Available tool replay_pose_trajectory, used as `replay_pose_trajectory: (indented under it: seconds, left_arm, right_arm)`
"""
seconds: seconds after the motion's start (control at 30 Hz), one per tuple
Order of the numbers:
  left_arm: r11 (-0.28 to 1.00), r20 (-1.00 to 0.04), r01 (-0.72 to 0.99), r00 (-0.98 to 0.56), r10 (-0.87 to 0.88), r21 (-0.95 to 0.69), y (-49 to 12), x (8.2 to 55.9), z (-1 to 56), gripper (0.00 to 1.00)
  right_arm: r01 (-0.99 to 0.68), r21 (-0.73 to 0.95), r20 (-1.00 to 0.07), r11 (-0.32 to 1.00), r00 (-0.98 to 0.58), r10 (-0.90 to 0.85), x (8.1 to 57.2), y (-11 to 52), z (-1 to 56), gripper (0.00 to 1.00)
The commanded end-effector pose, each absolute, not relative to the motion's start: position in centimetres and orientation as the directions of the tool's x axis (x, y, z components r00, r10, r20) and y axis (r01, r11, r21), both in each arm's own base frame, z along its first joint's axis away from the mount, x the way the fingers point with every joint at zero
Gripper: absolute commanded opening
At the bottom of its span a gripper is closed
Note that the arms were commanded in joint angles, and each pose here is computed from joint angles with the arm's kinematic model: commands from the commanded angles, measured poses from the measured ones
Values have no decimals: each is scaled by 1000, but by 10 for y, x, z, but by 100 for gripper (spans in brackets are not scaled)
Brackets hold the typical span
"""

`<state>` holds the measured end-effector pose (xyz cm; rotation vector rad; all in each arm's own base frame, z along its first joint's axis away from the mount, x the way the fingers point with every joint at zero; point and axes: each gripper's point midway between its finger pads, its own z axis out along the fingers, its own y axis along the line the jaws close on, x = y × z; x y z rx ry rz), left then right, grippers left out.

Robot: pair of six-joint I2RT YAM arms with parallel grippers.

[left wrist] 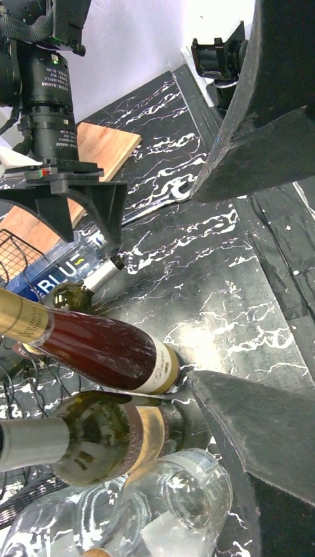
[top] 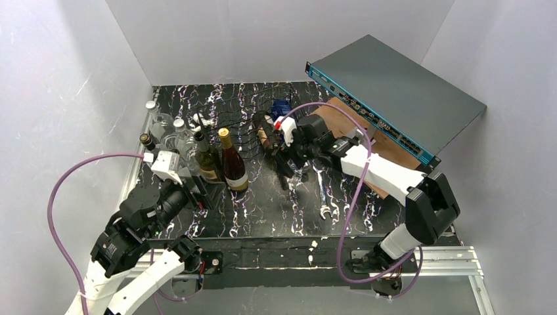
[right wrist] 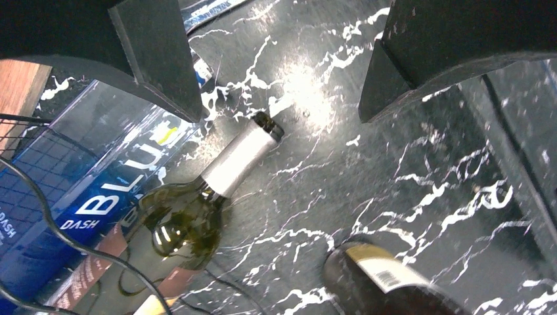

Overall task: Take the wine bottle off the wine rack
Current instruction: Place the wine bottle at the center of the board, then pick up the wine bottle from the wine rack.

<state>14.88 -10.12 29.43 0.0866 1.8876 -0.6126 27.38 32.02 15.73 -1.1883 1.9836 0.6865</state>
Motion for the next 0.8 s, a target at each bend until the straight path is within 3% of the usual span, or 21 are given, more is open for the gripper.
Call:
replay_pose_trajectory:
  seconds: [0.0,0.2,0.77]
  left_arm:
    - [852,-876,330,-406,-259,-406,-100,145,287,98]
    - [845,-864,306,-403,-303,-439,-95,141,276,98]
    - [836,-852,288,-397,-340,-468,-89,136,267,98]
  right_arm:
    - [-792,28,-843,609,-347,-411,298,342,170,98]
    - [-649,-7,-843,760,-406,-354,326,346,160,98]
    - [-547,-25,-843,837,-439,-312,364,372,140,99]
